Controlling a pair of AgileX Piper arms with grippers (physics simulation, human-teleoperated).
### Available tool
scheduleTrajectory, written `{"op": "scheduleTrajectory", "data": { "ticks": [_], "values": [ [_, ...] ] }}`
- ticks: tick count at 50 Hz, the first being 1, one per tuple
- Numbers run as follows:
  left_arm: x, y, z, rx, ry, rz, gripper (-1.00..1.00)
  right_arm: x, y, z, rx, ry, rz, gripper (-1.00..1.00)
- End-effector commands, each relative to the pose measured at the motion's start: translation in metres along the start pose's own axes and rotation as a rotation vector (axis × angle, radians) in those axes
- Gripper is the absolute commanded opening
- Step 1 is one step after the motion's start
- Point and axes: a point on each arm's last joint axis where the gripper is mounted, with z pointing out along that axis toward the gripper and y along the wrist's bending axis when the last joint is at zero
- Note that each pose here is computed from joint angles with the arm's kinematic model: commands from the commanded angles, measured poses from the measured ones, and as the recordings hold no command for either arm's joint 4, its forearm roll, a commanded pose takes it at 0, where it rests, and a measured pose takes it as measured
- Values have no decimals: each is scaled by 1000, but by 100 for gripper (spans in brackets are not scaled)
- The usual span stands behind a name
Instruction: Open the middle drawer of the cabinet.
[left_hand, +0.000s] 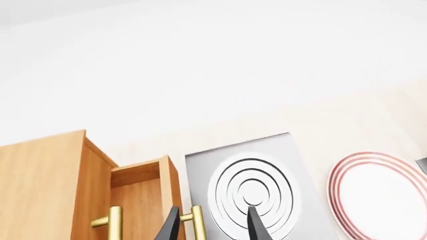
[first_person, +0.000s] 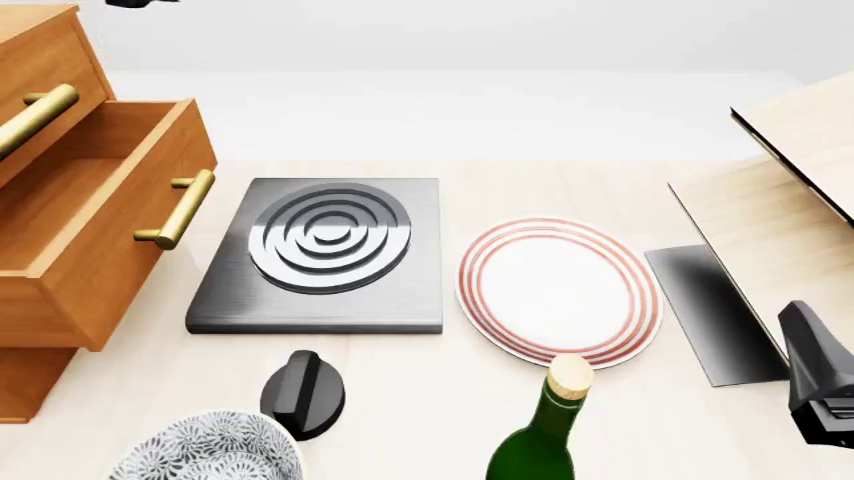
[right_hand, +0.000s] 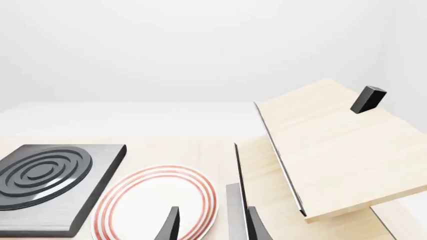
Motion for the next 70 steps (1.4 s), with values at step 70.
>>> {"op": "scheduleTrajectory", "data": {
  "ticks": [70],
  "values": [
    [4, 52, 135, -103, 160, -123, 100, 0, 0, 0, 0, 0, 0, 100]
  ]
}}
